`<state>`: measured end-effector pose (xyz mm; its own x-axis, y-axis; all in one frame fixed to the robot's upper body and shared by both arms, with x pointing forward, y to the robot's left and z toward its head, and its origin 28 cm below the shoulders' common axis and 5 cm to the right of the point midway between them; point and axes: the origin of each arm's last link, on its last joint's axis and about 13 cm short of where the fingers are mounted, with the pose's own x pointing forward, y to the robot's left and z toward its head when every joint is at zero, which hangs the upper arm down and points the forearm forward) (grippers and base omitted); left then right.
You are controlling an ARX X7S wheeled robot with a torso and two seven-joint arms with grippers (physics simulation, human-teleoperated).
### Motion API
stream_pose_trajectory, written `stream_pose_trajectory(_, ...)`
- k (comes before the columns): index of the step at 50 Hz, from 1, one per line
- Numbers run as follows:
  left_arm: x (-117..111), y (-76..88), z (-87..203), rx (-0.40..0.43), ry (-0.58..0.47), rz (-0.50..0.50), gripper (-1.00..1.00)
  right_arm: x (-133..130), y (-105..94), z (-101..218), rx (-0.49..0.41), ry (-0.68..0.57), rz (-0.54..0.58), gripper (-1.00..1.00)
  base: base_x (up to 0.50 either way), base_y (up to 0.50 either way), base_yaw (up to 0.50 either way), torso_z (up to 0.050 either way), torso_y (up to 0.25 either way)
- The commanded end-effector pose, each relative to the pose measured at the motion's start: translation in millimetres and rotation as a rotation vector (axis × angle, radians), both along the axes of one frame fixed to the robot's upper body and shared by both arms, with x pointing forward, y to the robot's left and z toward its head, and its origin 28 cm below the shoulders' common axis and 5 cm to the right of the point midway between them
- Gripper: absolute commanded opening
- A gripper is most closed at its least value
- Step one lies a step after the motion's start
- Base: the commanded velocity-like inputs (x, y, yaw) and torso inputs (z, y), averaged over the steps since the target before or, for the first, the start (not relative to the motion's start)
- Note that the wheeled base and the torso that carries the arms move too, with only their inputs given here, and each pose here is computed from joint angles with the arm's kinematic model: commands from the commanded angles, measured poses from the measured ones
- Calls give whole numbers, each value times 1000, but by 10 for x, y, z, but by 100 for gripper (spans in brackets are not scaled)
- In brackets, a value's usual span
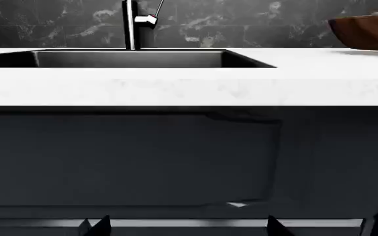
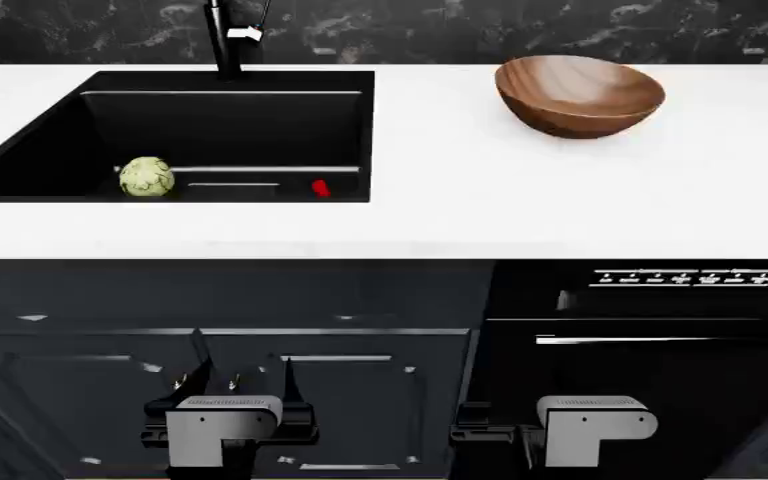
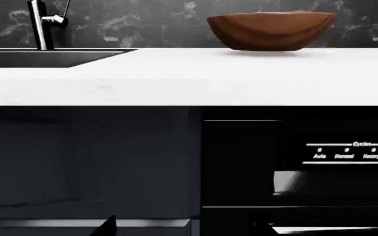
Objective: Pick the tomatos and chili peppers from the sink and place them in one bowl. Place the artichoke in the other bowl. Then turn off the sink faucet.
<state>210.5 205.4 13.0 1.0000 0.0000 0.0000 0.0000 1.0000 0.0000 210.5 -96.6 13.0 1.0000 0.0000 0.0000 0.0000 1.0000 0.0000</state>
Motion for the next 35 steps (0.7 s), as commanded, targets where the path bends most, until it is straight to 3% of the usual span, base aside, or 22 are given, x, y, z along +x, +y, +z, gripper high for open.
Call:
stream_pose_trajectory(1,13,33,6,-4,-1,18,100,-12,9,3,-29,2,-3,100,0,0,0,0,0)
stream_pose_trajectory(21,-3,8,-11,30,6,-4,100,-12,20,-1,-36,-9,26,100,0,2,0,0,0)
stream_pose_trajectory(35,-2,9,-23,35,20,4,100,-4,23,-11,-19,-14,32,100,0,479,0,0,0)
